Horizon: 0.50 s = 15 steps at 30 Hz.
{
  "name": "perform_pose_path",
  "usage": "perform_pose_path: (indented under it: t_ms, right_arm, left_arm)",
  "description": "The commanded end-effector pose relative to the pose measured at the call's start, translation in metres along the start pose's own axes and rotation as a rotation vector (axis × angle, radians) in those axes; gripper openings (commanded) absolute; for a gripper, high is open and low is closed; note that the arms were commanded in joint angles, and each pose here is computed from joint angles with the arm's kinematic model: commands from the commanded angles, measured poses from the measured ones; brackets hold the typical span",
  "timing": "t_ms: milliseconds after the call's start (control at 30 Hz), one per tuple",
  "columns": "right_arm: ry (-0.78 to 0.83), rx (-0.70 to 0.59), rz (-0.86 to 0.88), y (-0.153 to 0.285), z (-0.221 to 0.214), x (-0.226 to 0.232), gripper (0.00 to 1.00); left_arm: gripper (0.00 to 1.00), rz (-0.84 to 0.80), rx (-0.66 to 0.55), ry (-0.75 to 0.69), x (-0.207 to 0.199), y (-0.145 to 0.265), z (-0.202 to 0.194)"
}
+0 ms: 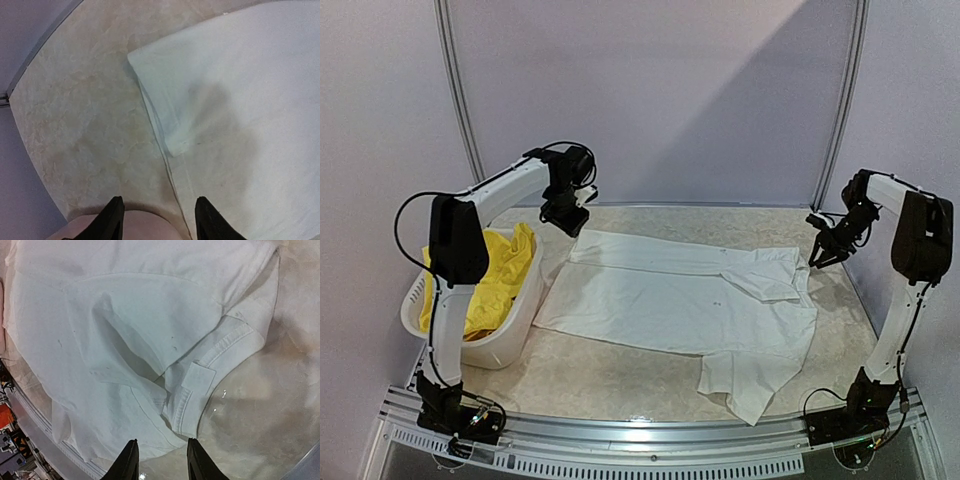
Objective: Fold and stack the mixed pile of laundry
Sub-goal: Fold the flattened T-shirt at the center of the board, then smooth out the 1/3-folded T-shirt at the center of the board.
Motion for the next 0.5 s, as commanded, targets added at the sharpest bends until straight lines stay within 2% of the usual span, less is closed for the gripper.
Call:
perform_pose_path:
  t_ms: [0,133,267,467]
  right_arm:
    - [-0.084,0.079,-0.036,-0.017,-0.02,-0.009,0.34]
    - [-0.041,0.127,-0.072,-0.032,-0.041,-0.017,0.34]
    - [0.011,0.164,-0.101,-0.044,-0.06,-0.022,0.33]
    - [0.013,0.183,-0.087,-0.061,-0.073,-0.025,0.29]
  left_arm:
    - [0.5,-0.127,-0.016,0.005,-0.042,0.024,-0.009]
    - [0.5,-0.24,0.06,-0.039,-0.088,0.02,-0.036]
    - [0.5,-0.264,0.15,-0.123,-0.124,0.007,-0.064]
    - [0.43,-0.283,0.219,-0.136,-0.141,-0.011,-0.082]
Point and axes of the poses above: each gripper's point midway between its finger pads, its own y axis back along the fingers, its own x axis along the line the jaws close on, z = x × y, the point moved 3 cm from there along y, back along the fingers
